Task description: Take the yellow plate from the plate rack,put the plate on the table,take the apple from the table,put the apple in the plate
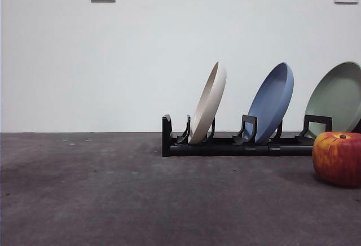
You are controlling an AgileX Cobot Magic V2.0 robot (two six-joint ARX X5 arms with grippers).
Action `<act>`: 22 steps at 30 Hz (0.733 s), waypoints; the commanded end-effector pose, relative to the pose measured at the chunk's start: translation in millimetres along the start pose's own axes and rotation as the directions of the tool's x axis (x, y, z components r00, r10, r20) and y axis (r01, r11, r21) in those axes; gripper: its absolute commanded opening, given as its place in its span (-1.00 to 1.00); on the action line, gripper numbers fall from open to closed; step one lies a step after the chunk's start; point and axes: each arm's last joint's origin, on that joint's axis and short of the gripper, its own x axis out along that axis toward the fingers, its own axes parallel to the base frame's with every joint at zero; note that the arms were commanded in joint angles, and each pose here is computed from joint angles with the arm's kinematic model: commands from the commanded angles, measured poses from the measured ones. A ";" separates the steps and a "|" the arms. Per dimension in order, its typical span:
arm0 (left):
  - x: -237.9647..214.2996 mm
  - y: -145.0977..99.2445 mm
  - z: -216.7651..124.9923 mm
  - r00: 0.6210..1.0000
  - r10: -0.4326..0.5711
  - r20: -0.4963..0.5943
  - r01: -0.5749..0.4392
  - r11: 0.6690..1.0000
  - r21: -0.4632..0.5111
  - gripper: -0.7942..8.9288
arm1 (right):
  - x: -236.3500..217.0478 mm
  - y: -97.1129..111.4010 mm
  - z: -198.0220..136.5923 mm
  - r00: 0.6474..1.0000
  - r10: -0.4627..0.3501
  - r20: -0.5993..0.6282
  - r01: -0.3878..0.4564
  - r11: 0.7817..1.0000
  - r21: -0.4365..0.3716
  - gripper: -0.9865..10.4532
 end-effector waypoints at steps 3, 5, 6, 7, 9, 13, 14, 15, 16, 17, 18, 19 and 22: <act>3.0 0.2 0.8 0.999 -0.046 -0.013 0.046 0.999 0.003 -0.22 | -1.1 0.3 1.1 1.000 0.004 0.008 -0.004 1.000 -0.013 -0.55; 4.0 0.7 0.8 0.999 -0.046 -0.018 0.046 0.999 0.000 0.24 | -1.1 0.7 0.8 1.000 0.017 0.005 -0.017 1.000 -0.012 -0.24; 4.3 0.9 0.8 0.999 -0.046 -0.018 0.046 0.999 -0.001 0.38 | -1.0 1.0 0.7 1.000 0.030 0.003 -0.030 0.999 -0.012 -0.06; 4.3 0.8 0.8 0.999 -0.048 -0.018 0.048 0.999 -0.001 0.41 | -1.1 1.2 0.6 0.999 0.036 0.002 -0.036 0.999 -0.012 0.08; 4.2 0.2 0.7 0.997 -0.070 -0.021 0.070 0.998 -0.001 0.40 | -1.0 1.2 0.6 0.999 0.036 0.001 -0.036 0.999 -0.011 0.26; 3.9 -0.2 1.2 0.997 -0.075 -0.020 0.075 0.997 -0.007 0.40 | -1.0 1.2 0.4 0.999 0.037 -0.001 -0.037 0.999 -0.011 0.28; 3.7 -0.3 1.5 0.997 -0.076 -0.019 0.075 0.997 -0.007 0.40 | -1.0 1.2 0.1 0.999 0.036 -0.003 -0.036 0.999 -0.011 0.28; 3.7 -0.4 2.2 0.997 -0.077 -0.018 0.077 0.997 -0.006 0.40 | -1.0 1.2 -0.2 0.999 0.036 -0.007 -0.036 0.999 -0.010 0.28; 3.9 -0.6 3.0 0.996 -0.085 -0.018 0.085 0.996 -0.006 0.40 | -1.0 1.2 -0.8 0.999 0.036 -0.013 -0.036 0.999 -0.009 0.28; 3.9 -1.0 4.2 0.995 -0.096 -0.019 0.096 0.995 -0.006 0.40 | -1.0 1.2 -1.4 0.999 0.036 -0.019 -0.036 0.999 -0.008 0.28; 4.2 -1.3 5.5 0.994 -0.103 -0.019 0.103 0.995 -0.006 0.40 | -1.0 1.2 -1.8 0.999 0.036 -0.022 -0.036 0.999 -0.007 0.28; 5.2 -1.4 7.3 0.993 -0.114 -0.022 0.114 0.993 -0.006 0.40 | -0.8 1.1 -1.9 0.999 0.036 -0.025 -0.036 0.999 -0.006 0.28; 9.9 -1.4 16.1 0.991 -0.132 -0.030 0.132 0.991 -0.007 0.40 | 0.8 0.9 -1.8 0.999 0.035 -0.033 -0.036 0.999 -0.005 0.28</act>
